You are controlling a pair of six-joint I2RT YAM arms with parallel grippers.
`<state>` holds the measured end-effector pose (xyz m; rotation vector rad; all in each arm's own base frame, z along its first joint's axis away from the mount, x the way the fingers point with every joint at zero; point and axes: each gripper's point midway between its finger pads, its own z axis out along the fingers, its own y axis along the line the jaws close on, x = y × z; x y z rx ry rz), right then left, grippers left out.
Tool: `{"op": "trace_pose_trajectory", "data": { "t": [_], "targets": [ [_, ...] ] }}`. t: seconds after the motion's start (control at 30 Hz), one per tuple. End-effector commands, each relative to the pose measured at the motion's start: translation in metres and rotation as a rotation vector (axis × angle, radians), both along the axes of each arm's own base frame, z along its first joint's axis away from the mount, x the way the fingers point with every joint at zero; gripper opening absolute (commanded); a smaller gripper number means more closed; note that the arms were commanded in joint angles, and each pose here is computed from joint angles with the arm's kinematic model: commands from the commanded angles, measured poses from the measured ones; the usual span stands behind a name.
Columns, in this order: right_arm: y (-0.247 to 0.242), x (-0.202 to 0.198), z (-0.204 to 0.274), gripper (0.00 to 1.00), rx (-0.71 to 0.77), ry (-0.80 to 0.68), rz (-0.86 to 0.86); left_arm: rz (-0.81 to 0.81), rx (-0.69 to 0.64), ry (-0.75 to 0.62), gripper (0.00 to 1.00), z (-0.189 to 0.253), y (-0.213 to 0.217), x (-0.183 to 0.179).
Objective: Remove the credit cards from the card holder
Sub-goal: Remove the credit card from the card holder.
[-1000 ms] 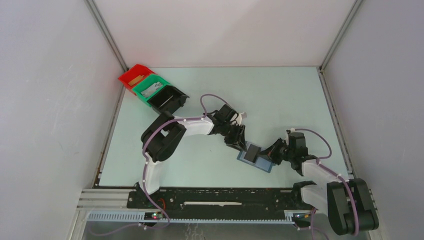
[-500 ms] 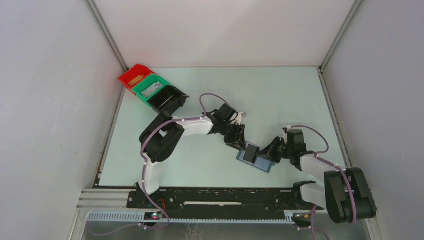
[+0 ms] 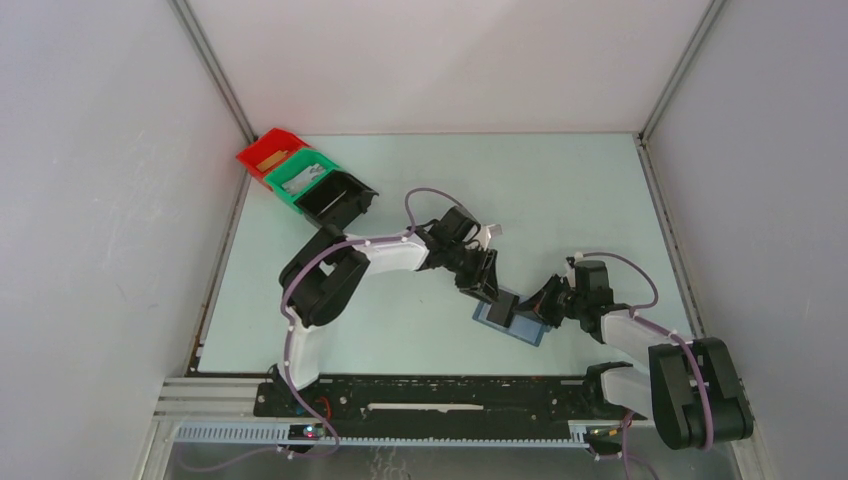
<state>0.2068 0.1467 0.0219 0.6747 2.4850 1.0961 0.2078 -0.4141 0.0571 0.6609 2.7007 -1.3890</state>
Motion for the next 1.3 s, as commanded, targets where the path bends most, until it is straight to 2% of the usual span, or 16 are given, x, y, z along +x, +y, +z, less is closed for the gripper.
{"op": "trace_pose_trajectory", "data": {
  "t": [0.0,0.4,0.8,0.87,1.03,1.17,1.27],
  "targets": [
    [-0.002,0.001,-0.002,0.00,-0.013,-0.015,-0.002,-0.010,-0.069,-0.028,0.42,0.016,-0.019,0.009],
    [-0.005,-0.002,-0.002,0.00,-0.009,-0.011,-0.020,0.073,0.060,-0.027,0.42,-0.026,-0.007,0.021],
    [-0.015,-0.008,-0.002,0.00,-0.007,-0.014,-0.056,0.102,0.061,0.010,0.42,-0.034,-0.001,0.024],
    [-0.013,-0.008,-0.002,0.09,0.008,-0.014,-0.052,0.102,0.060,0.012,0.42,-0.034,-0.001,0.024],
    [-0.009,-0.007,-0.003,0.39,0.055,-0.012,-0.068,0.091,0.060,0.016,0.42,-0.035,-0.001,0.022],
    [-0.011,-0.008,-0.009,0.46,0.052,0.004,-0.093,0.083,0.065,0.022,0.42,-0.036,-0.001,0.021],
    [-0.013,-0.010,-0.015,0.47,0.044,0.018,-0.118,0.082,0.062,0.020,0.41,-0.036,-0.001,0.021]
  ]
}}
